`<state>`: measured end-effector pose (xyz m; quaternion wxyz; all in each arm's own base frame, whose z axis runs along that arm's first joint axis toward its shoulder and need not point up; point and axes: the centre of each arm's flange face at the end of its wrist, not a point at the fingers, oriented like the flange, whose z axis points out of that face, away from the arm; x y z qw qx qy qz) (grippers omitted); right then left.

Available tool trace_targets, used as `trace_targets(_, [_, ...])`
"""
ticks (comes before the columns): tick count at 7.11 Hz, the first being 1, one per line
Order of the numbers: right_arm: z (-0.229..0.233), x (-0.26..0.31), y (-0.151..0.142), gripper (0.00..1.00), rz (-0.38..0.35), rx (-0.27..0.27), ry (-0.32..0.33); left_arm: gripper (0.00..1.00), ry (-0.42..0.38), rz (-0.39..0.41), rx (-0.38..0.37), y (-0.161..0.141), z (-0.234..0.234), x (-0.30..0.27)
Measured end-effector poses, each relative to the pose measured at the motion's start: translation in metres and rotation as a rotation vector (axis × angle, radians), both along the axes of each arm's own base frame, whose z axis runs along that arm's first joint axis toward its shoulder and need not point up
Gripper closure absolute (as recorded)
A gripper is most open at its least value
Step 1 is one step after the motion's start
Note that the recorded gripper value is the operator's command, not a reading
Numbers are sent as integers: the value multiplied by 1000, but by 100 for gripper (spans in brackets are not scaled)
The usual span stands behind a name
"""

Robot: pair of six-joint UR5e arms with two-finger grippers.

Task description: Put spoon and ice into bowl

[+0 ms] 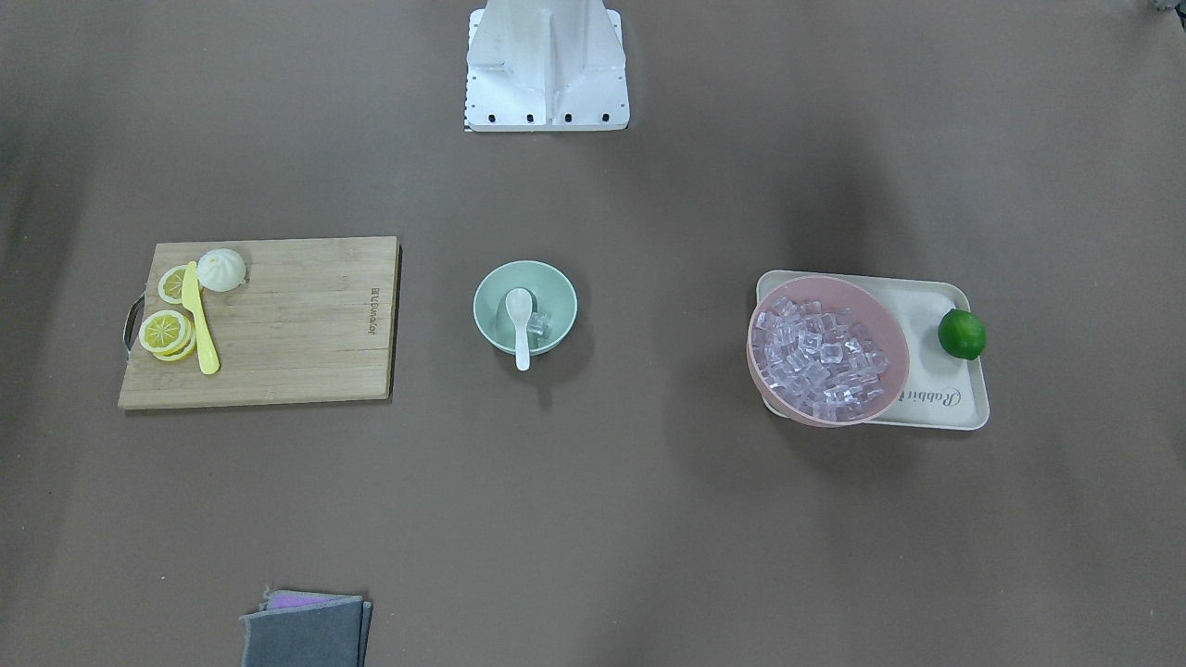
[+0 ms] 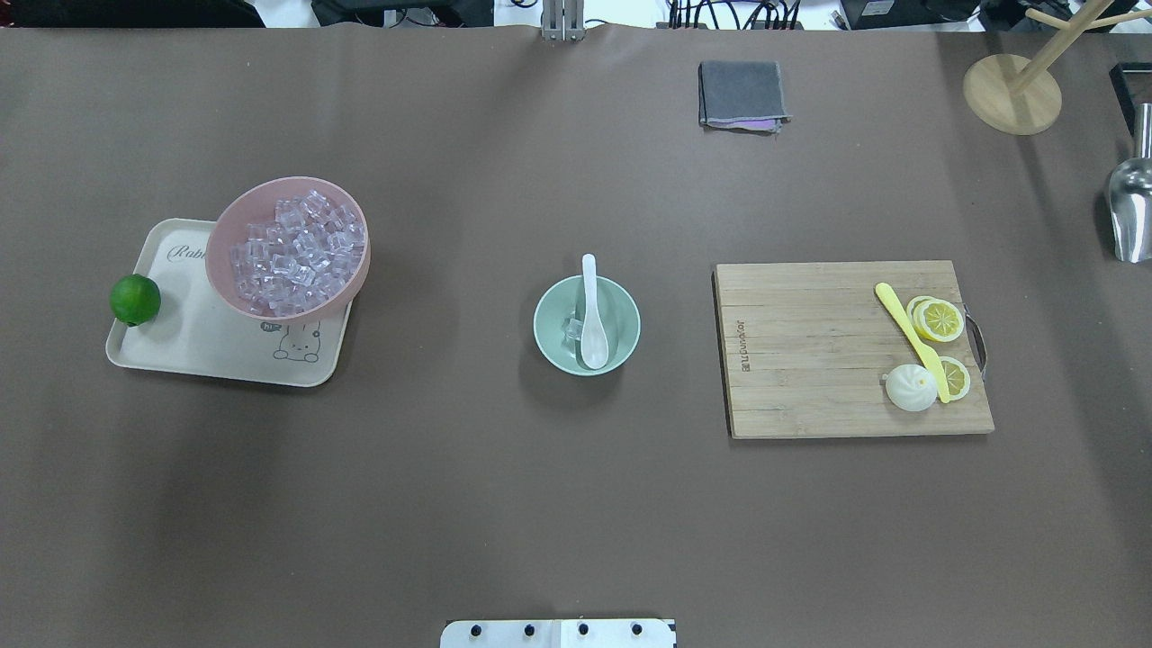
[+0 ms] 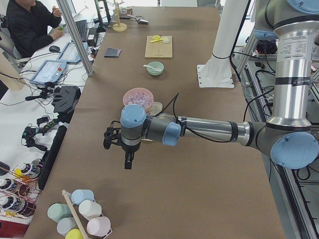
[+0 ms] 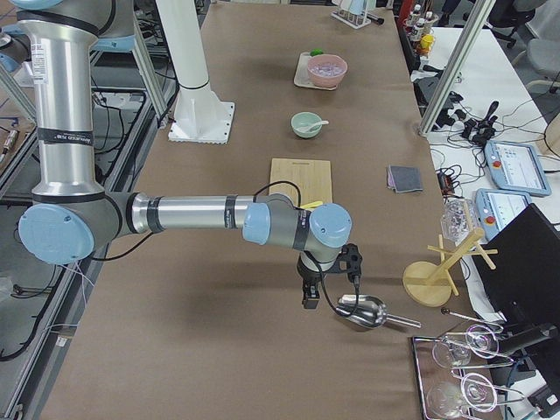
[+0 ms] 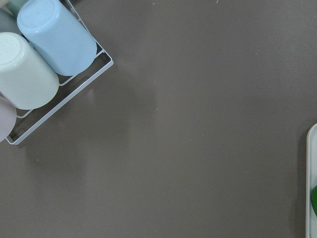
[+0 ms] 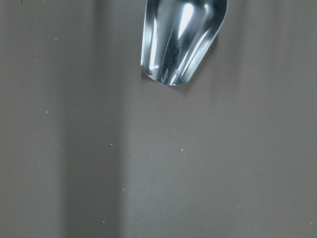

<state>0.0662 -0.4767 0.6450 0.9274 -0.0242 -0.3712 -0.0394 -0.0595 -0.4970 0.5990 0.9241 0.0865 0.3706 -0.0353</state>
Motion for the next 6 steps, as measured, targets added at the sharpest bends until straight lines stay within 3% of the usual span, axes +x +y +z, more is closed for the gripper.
trace_targets(6, [-1,0,0,0,6,-2,0,2,4,-3,1,-2,-3,0])
